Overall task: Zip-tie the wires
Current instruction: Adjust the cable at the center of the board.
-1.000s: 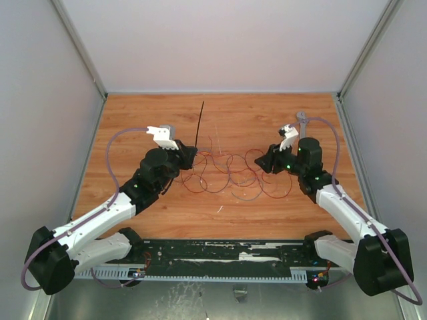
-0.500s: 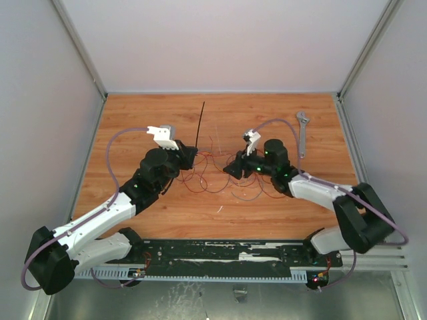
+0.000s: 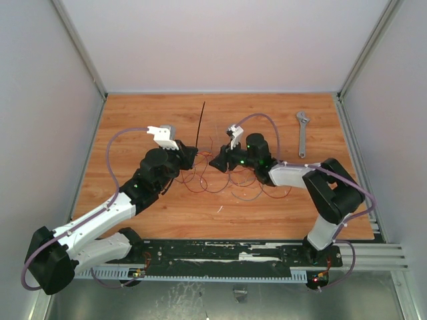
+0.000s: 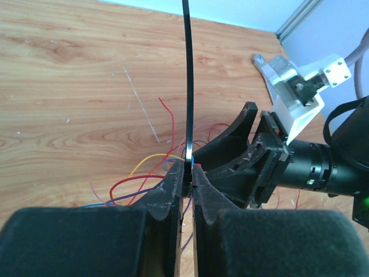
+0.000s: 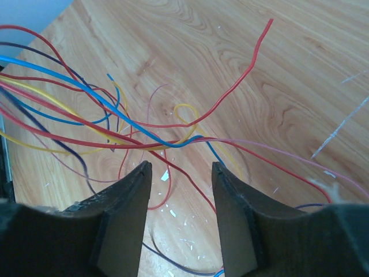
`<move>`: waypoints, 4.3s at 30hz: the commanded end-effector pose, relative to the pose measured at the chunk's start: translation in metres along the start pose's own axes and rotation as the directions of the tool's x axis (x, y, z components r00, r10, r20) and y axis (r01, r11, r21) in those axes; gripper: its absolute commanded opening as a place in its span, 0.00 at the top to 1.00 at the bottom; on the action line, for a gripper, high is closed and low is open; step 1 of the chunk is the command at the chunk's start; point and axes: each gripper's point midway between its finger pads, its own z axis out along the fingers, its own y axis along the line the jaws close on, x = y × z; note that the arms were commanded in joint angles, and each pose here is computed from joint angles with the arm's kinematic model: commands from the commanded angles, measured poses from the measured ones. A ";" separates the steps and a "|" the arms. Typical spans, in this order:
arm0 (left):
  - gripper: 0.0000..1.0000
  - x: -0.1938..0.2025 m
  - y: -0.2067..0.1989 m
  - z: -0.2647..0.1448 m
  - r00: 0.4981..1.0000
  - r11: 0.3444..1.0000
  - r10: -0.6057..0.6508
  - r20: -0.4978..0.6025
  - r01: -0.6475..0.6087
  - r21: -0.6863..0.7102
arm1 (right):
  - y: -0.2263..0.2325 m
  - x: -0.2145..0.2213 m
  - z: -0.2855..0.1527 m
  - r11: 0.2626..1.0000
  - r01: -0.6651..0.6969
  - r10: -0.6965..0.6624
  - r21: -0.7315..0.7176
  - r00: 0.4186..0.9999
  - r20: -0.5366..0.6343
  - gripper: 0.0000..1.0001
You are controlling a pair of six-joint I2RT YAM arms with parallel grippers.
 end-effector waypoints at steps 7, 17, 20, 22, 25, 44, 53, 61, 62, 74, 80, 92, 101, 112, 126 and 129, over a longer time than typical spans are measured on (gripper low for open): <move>1.00 -0.020 -0.008 -0.001 0.998 0.999 -0.025 0.051 0.024 0.023 | 0.004 -0.005 0.009 0.998 0.053 -0.053 -0.014 0.998 0.022 0.88; 1.00 -0.022 -0.005 -0.003 0.998 1.000 -0.026 0.059 0.025 0.014 | -0.003 0.007 -0.022 0.993 0.085 -0.084 0.082 0.996 -0.023 1.00; 1.00 -0.022 -0.004 -0.004 0.998 1.000 -0.025 0.063 0.025 0.011 | -0.009 0.017 -0.042 0.986 0.090 -0.084 0.142 0.995 -0.052 1.00; 1.00 -0.022 -0.003 -0.004 0.998 1.000 -0.025 0.062 0.025 0.006 | -0.013 0.023 -0.057 0.980 0.085 -0.074 0.179 0.995 -0.069 1.00; 1.00 -0.021 -0.001 -0.004 0.998 1.000 -0.024 0.061 0.024 0.003 | -0.019 0.027 -0.078 0.973 0.078 -0.062 0.217 0.995 -0.077 1.00; 1.00 -0.020 0.002 -0.002 0.998 1.000 -0.021 0.056 0.021 -0.009 | -0.047 0.005 -0.143 0.919 0.050 -0.042 0.392 0.999 -0.028 1.00; 1.00 -0.019 0.003 -0.002 0.998 1.000 -0.021 0.056 0.022 -0.011 | -0.054 -0.003 -0.152 0.897 -0.003 -0.006 0.442 1.000 0.019 1.00; 1.00 -0.021 0.004 -0.003 0.998 1.000 -0.022 0.060 0.023 -0.012 | -0.058 -0.005 -0.153 0.889 -0.084 0.056 0.450 0.996 0.076 1.00; 1.00 -0.021 0.004 -0.002 0.998 1.000 -0.022 0.059 0.023 -0.012 | -0.058 -0.004 -0.152 0.890 -0.086 0.059 0.447 0.995 0.075 1.00; 1.00 -0.021 0.004 -0.002 0.998 1.000 -0.020 0.059 0.021 -0.010 | -0.054 -0.005 -0.147 0.905 -0.092 0.073 0.415 0.995 0.061 1.00; 1.00 -0.024 0.004 -0.003 0.998 1.000 -0.019 0.066 0.020 -0.012 | -0.070 -0.010 -0.161 0.853 -0.139 0.099 0.504 0.990 0.104 1.00; 1.00 -0.023 0.004 -0.003 0.998 1.000 -0.024 0.063 0.025 -0.008 | -0.059 -0.005 -0.152 0.896 -0.114 0.096 0.430 0.993 0.065 0.97; 1.00 -0.021 0.001 -0.001 0.998 0.999 -0.035 0.058 0.035 0.009 | -0.021 -0.023 -0.143 0.972 -0.056 0.037 0.228 0.996 0.084 0.65; 1.00 -0.020 -0.003 -0.001 0.997 0.999 -0.049 0.054 0.047 0.025 | 0.025 -0.052 -0.147 0.992 0.050 -0.077 0.112 0.964 0.256 0.64; 1.00 -0.020 -0.010 0.000 0.996 0.995 -0.078 0.046 0.075 0.058 | 0.098 -0.052 -0.102 0.957 0.278 -0.231 -0.075 0.897 0.377 0.65; 1.00 -0.020 -0.011 0.000 0.996 0.995 -0.082 0.044 0.079 0.063 | 0.107 -0.051 -0.084 0.947 0.305 -0.243 -0.099 0.884 0.400 0.68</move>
